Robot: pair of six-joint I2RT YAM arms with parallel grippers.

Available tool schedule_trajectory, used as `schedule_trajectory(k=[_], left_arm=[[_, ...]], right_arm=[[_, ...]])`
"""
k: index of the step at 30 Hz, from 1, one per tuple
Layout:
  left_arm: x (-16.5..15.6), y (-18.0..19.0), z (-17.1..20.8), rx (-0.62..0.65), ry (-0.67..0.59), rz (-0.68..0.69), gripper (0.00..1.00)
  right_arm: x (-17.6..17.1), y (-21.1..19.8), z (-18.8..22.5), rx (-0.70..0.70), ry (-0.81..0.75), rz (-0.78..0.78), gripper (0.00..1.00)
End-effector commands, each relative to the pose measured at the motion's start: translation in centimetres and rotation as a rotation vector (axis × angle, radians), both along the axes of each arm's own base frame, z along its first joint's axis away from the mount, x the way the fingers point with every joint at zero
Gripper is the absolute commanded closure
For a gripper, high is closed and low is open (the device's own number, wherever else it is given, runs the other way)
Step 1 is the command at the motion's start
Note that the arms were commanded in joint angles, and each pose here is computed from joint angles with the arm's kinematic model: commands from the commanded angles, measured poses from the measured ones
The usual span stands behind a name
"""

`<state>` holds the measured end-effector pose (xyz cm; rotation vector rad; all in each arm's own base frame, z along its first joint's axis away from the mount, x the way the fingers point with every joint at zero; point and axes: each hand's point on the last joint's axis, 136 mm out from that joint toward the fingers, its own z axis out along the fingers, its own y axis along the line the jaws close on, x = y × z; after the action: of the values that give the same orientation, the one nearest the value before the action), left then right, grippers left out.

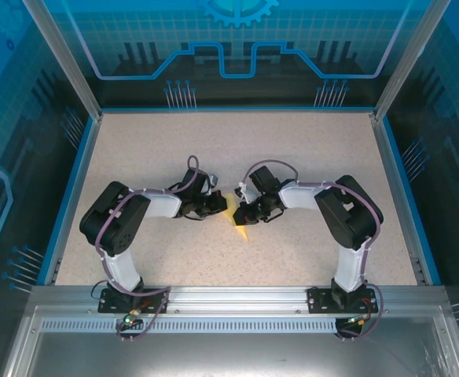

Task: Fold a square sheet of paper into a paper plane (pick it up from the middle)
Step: Fold the wing for the fifth time at the center of the table.

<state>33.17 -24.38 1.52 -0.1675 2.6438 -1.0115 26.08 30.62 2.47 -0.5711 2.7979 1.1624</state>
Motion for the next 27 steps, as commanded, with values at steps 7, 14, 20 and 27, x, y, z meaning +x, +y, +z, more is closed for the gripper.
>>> schedule_trajectory(k=[7, 14, 20, 27], left_arm=[[-0.4, 0.9, -2.5, 0.107, 0.039, -0.030, 0.98], [-0.5, 1.2, -3.0, 0.126, 0.060, -0.012, 0.98], [-0.6, 2.4, -4.1, 0.209, 0.110, 0.018, 0.98], [-0.9, 3.4, -4.9, 0.276, 0.136, 0.033, 0.98]], right_arm=[[2.6, 1.9, 0.7, 0.022, -0.115, 0.032, 0.93], [1.7, 2.0, -0.6, -0.011, -0.092, 0.080, 0.93], [0.7, 0.1, -2.4, -0.102, -0.061, 0.071, 0.93], [-1.9, -2.3, -2.7, -0.150, -0.030, 0.065, 0.93]])
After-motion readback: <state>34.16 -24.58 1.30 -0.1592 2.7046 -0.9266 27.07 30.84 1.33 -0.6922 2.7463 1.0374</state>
